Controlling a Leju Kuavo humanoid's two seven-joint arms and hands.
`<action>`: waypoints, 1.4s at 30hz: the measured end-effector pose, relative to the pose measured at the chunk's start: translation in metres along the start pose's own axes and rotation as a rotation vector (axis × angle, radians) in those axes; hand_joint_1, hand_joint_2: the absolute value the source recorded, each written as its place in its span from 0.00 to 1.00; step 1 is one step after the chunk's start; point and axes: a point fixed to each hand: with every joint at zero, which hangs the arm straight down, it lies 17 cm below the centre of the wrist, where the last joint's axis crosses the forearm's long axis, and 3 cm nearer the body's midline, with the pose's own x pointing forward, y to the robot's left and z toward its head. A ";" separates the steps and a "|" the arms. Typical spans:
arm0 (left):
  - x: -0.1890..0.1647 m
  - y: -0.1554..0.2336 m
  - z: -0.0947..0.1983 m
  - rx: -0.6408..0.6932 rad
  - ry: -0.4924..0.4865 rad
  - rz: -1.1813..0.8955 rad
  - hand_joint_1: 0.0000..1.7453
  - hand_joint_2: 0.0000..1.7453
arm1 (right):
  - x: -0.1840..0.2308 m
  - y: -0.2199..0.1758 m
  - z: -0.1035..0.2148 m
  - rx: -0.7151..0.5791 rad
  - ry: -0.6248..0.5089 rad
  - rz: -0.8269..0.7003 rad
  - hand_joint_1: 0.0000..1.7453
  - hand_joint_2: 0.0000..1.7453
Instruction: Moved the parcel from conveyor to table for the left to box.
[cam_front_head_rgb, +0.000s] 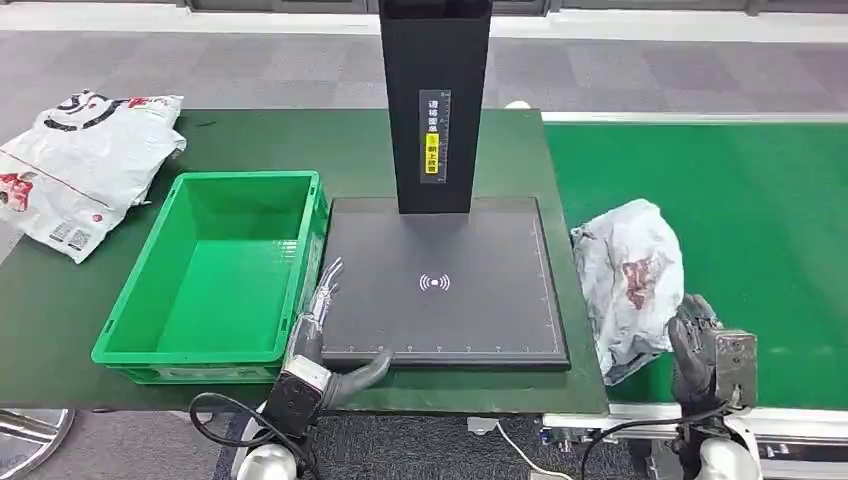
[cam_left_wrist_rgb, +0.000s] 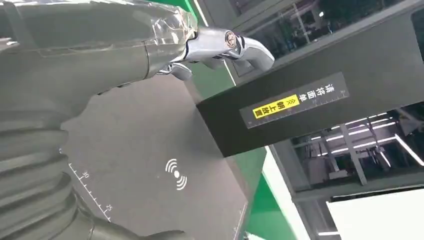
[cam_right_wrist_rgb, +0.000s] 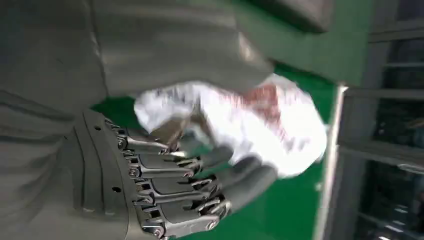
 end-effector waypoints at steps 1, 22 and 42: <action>0.000 0.000 0.000 0.000 0.000 0.000 0.00 1.00 | 0.007 0.000 0.000 -0.001 -0.017 -0.001 1.00 1.00; 0.002 -0.001 0.001 -0.011 -0.008 0.005 0.00 1.00 | 0.084 -0.014 0.023 -0.081 -0.198 -0.026 1.00 1.00; 0.008 -0.003 0.002 -0.034 -0.005 0.019 0.00 1.00 | 0.012 -0.095 0.002 -0.301 0.368 1.241 0.00 1.00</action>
